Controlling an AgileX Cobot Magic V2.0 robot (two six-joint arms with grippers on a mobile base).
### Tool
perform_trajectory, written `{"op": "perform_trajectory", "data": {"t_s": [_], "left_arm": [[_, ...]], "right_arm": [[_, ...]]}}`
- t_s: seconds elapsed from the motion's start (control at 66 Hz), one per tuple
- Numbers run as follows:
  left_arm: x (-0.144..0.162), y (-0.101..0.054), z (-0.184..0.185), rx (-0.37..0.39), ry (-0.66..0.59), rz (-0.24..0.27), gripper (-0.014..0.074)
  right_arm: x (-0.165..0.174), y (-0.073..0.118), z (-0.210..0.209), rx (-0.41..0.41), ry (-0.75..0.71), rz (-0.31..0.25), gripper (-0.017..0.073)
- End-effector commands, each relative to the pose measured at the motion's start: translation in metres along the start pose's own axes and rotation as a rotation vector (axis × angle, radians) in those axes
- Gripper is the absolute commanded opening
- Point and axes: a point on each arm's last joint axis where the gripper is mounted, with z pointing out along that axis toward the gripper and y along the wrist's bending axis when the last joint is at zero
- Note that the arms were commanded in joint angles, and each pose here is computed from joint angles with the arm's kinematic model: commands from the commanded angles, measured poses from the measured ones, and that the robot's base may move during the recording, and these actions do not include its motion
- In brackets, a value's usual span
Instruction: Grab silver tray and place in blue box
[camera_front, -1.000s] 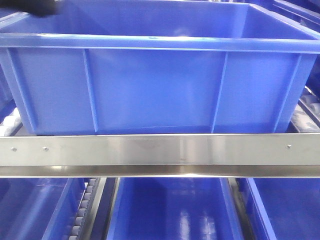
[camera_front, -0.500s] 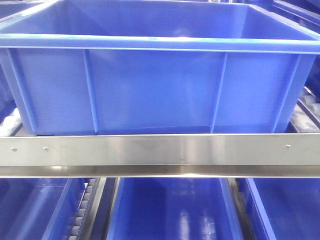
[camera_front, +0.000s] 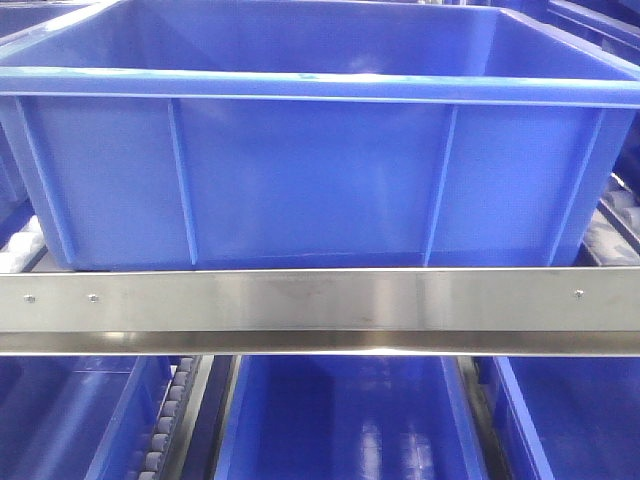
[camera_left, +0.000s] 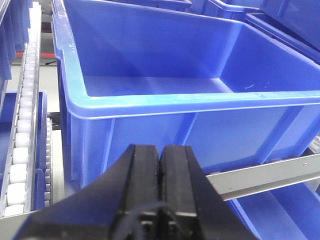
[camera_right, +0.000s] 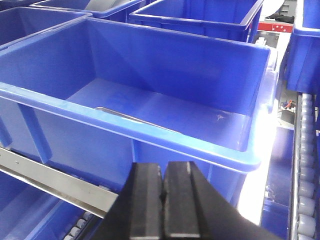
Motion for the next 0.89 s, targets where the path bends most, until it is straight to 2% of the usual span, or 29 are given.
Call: {"op": "perform_trajectory", "data": {"t_s": [0.0, 0.318, 0.409, 0.455, 0.5, 0.606, 0.712, 0.879], "left_arm": [[-0.016, -0.005, 0.0, 0.041, -0.097, 0.001, -0.0094], [-0.016, -0.005, 0.0, 0.041, -0.097, 0.001, -0.0094], [-0.016, -0.005, 0.0, 0.041, -0.097, 0.001, -0.0094], [-0.016, -0.005, 0.0, 0.041, -0.097, 0.001, -0.0094], [-0.016, -0.005, 0.0, 0.041, -0.097, 0.001, -0.0094], [-0.016, -0.005, 0.0, 0.041, -0.097, 0.001, -0.0094], [-0.016, -0.005, 0.0, 0.041, -0.097, 0.001, -0.0094], [-0.016, -0.005, 0.0, 0.041, -0.097, 0.001, -0.0094]], "right_arm": [[-0.016, 0.003, -0.001, -0.025, -0.095, -0.024, 0.0053], [-0.008, 0.0, 0.0, -0.001, -0.049, -0.029, 0.0053], [0.002, -0.006, 0.0, 0.067, -0.041, -0.093, 0.0053], [0.006, -0.009, -0.001, 0.102, -0.064, -0.099, 0.0053], [0.009, -0.014, -0.004, 0.154, -0.087, -0.084, 0.0053], [0.023, -0.023, -0.012, 0.275, -0.11, 0.009, 0.0053], [0.035, -0.028, -0.024, 0.384, -0.137, 0.004, 0.0053], [0.048, -0.026, -0.041, 0.471, -0.204, -0.009, 0.0053]]}}
